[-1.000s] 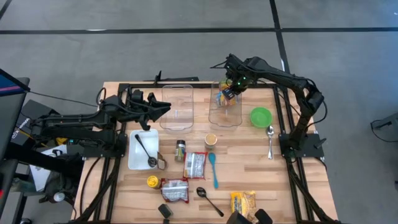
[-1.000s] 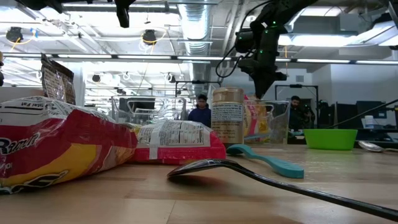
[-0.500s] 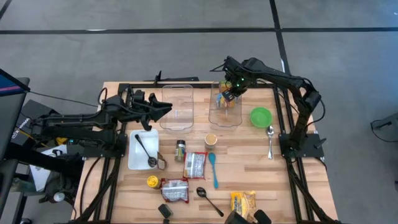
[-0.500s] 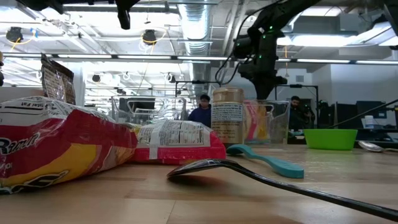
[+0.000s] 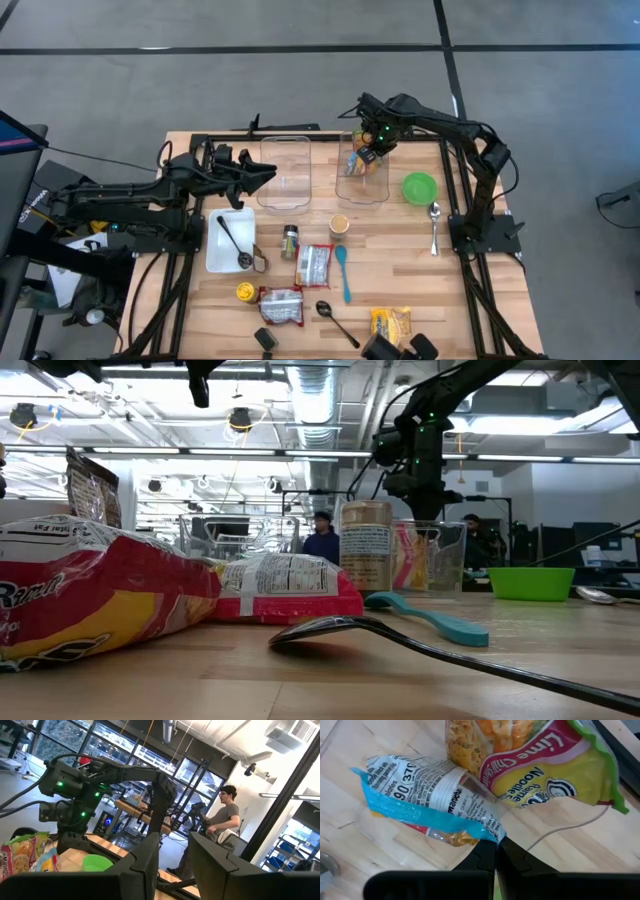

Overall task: Pick & Place Food Item
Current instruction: Put the blue noodle pack into the right transparent bin

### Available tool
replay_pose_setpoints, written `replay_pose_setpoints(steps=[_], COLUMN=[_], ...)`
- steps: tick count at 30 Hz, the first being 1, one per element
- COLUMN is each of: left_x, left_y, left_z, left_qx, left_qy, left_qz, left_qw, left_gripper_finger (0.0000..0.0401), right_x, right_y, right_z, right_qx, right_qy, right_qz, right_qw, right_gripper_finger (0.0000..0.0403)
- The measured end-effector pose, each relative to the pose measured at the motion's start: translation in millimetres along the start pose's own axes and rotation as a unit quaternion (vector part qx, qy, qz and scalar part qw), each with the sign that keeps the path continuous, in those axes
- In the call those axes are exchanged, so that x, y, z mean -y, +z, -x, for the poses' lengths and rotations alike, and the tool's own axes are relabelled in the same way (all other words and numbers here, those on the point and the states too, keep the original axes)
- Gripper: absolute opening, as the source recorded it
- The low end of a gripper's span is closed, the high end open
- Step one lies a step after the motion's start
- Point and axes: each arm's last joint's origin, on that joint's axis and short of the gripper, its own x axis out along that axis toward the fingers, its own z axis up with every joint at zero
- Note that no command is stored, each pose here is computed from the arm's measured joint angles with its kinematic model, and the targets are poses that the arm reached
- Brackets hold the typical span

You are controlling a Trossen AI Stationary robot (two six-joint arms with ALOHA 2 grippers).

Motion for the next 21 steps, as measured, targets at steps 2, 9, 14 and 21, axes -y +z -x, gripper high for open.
replay_pose_setpoints(steps=[2,9,14,21], left_x=[0,0,0,0], left_y=[0,0,0,0], left_z=[0,0,0,0], left_qx=[0.000,0.000,0.000,0.000], left_qy=[0.000,0.000,0.000,0.000], left_qz=[0.000,0.000,0.000,0.000], left_qw=[1.000,1.000,1.000,1.000], left_gripper_finger=[0.0102,0.0102,0.0102,0.0102], right_x=[0,5,4,4], right_y=[0,2,8,11], right_z=[0,3,14,20], right_qx=[0.002,0.009,0.031,0.047], right_qy=[-0.005,-0.022,-0.017,-0.021], right_qz=[-0.005,-0.031,-0.032,-0.053], right_qw=[1.000,0.999,0.999,0.997], right_gripper_finger=[0.0000,0.0000,0.0000,0.0007])
